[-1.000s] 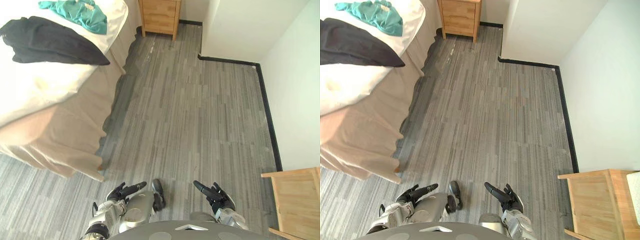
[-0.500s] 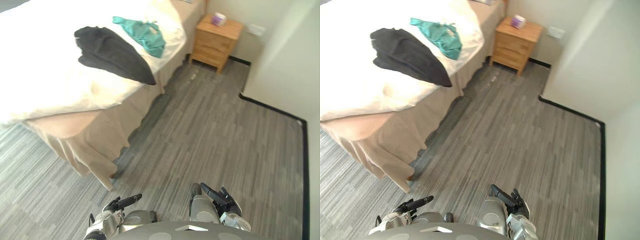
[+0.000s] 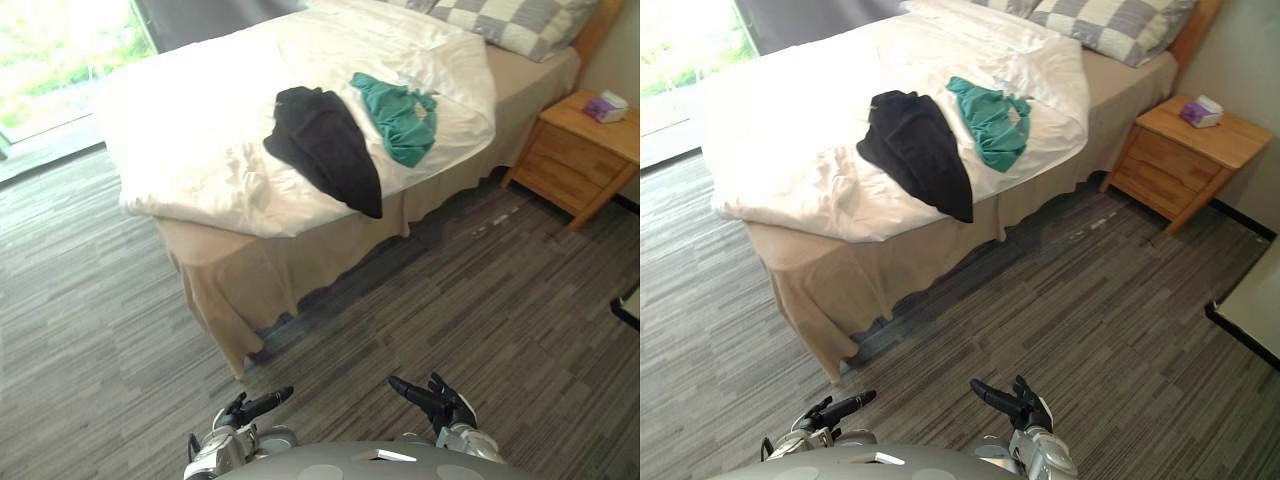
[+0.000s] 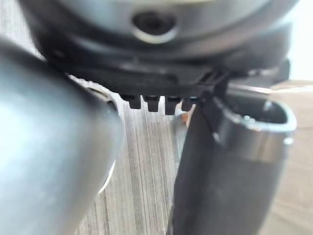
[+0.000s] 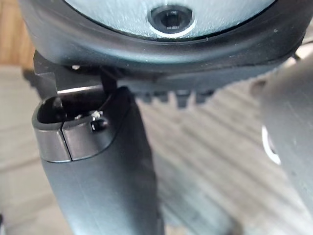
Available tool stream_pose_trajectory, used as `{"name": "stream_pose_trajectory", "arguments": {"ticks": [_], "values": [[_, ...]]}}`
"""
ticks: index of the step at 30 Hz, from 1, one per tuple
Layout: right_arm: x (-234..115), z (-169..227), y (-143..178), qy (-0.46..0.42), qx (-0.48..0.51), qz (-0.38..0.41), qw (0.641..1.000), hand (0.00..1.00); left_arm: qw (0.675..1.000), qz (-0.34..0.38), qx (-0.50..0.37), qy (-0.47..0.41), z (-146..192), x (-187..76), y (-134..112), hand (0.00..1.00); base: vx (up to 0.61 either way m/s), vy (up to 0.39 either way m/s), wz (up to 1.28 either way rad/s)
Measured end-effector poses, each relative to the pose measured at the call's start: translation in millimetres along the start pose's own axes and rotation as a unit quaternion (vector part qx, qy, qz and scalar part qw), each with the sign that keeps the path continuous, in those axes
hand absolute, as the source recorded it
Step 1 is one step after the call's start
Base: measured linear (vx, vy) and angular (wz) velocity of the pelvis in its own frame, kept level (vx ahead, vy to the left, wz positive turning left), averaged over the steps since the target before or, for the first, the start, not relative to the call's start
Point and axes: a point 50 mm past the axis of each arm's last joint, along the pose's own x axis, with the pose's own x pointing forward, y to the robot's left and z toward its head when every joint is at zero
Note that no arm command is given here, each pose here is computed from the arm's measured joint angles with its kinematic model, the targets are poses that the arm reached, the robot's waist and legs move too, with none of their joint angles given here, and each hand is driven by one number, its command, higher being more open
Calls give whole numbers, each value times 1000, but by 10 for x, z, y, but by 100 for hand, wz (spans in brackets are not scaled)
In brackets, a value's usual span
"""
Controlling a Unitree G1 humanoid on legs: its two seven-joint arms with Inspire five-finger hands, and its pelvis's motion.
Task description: Tidy up the quilt and then pick up the clothes from the bed and put them into the laundry hamper
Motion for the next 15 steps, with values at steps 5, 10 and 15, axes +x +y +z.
{"name": "stream_pose_trajectory", "arguments": {"ticks": [5, 10, 15], "values": [[15, -20, 77, 9, -7, 10, 1000, 100, 1000, 3, 3, -18, 140, 4, 73, 100, -10, 128, 67], [57, 46, 173, 2, -26, 22, 999, 100, 1000, 12, 8, -16, 157, 2, 143, 100, 23, 128, 27], [75, 159, 159, -23, -8, 17, 1000, 100, 999, 17, 36, -3, 181, 5, 245, 100, 110, 64, 69]]}}
